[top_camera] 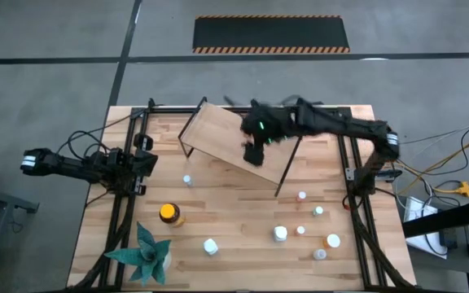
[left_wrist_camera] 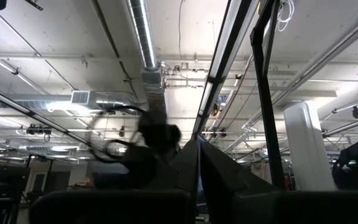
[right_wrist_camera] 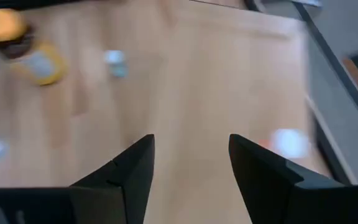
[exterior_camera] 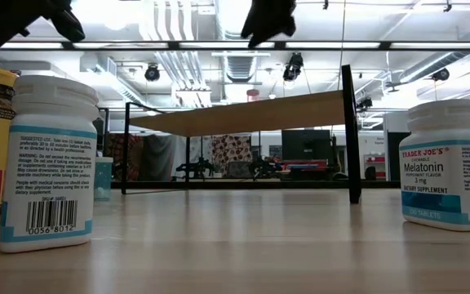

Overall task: Pick and place medicine bottles onto shelf by color
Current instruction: Put the yellow pill bottle on the shelf

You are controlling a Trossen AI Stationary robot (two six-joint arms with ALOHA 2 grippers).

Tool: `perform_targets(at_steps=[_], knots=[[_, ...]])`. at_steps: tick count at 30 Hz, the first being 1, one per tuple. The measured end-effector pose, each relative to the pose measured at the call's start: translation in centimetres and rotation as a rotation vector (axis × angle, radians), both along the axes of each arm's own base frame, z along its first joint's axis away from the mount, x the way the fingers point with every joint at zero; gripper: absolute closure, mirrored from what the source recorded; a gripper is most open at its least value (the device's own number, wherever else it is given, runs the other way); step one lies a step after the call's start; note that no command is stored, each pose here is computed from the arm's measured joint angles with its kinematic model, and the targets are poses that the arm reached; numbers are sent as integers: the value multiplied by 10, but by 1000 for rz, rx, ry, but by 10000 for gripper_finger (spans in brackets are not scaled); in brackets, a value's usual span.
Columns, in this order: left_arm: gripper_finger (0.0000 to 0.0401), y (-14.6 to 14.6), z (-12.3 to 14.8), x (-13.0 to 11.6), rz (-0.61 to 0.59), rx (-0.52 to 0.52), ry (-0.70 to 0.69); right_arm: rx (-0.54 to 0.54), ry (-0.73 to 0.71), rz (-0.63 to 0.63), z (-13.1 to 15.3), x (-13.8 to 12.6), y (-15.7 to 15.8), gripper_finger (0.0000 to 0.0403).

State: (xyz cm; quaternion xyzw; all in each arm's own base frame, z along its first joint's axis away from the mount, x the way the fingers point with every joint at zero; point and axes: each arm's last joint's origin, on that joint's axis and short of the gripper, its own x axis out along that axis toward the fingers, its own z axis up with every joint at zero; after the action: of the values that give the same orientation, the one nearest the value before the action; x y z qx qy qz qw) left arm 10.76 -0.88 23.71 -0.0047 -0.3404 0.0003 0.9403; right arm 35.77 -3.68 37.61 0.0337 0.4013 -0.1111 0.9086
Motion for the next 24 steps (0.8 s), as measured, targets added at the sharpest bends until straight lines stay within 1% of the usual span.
perform_targets(at_steps=[2, 6, 8, 11, 14, 18, 20, 24], knots=[[399, 0, 1, -1, 0, -1, -8, -10, -53, 78, -7, -7, 29, 214], [400, 0, 1, -1, -6, -4, -12, -30, -152, 255, -29, -32, 84, 226], [399, 0, 1, -1, -28, -28, -15, -39, -213, 347, -44, -45, 107, 232], [400, -1, 1, 1, -58, -55, -7, -63, -309, 473, -66, -66, 134, 240], [400, -1, 3, 4, -73, -52, 4, -88, -372, 524, -77, -86, 146, 247], [400, -2, 19, 12, -108, -96, -7, -98, -377, 516, -88, -111, 149, 257], [400, -3, 29, 19, -133, -126, -6, -108, -385, 524, -95, -119, 148, 262], [400, -5, 47, 40, -189, -192, 38, -140, -474, 555, -109, -130, 145, 270]])
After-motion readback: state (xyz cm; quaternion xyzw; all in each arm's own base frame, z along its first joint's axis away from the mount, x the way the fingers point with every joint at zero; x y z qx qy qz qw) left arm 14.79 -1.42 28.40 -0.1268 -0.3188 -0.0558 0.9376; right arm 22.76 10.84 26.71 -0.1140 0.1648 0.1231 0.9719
